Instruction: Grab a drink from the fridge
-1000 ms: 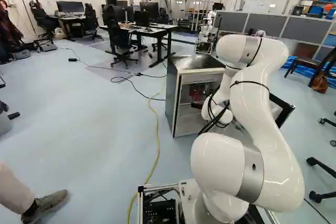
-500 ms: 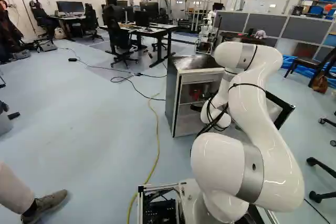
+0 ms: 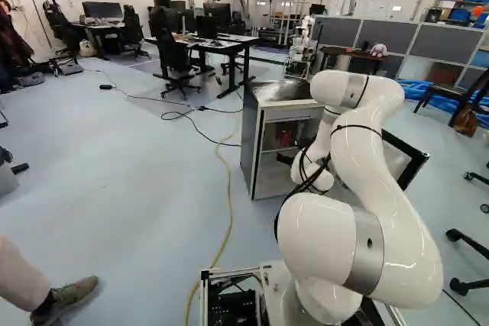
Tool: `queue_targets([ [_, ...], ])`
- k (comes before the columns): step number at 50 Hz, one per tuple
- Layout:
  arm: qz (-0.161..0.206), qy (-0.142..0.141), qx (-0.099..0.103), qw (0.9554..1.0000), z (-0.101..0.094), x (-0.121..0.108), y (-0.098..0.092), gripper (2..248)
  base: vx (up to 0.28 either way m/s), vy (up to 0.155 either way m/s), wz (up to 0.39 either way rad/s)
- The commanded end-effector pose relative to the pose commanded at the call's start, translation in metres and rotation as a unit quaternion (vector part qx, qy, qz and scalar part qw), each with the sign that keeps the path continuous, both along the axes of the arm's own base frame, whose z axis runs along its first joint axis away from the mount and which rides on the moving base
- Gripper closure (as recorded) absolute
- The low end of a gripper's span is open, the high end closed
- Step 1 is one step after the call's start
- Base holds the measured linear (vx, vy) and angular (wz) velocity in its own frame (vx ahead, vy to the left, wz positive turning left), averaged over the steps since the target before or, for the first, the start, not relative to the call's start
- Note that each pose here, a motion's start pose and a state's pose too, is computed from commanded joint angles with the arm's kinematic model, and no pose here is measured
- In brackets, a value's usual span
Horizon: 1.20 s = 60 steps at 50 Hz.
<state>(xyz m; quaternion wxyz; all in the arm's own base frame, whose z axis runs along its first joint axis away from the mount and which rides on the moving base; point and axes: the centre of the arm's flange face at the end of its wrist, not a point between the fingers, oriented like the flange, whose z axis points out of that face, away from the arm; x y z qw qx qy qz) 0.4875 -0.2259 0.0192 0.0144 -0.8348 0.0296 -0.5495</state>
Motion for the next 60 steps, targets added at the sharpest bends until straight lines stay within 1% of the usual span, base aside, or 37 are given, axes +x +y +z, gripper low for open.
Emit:
queue_targets([
  [22, 0.002, -0.007, -0.002, 1.0000, -0.003, 0.005, -0.001, 3, 0.000, 0.000, 0.000],
  [60, 0.008, -0.019, -0.008, 0.9998, -0.008, 0.023, -0.002, 3, 0.000, 0.000, 0.000],
])
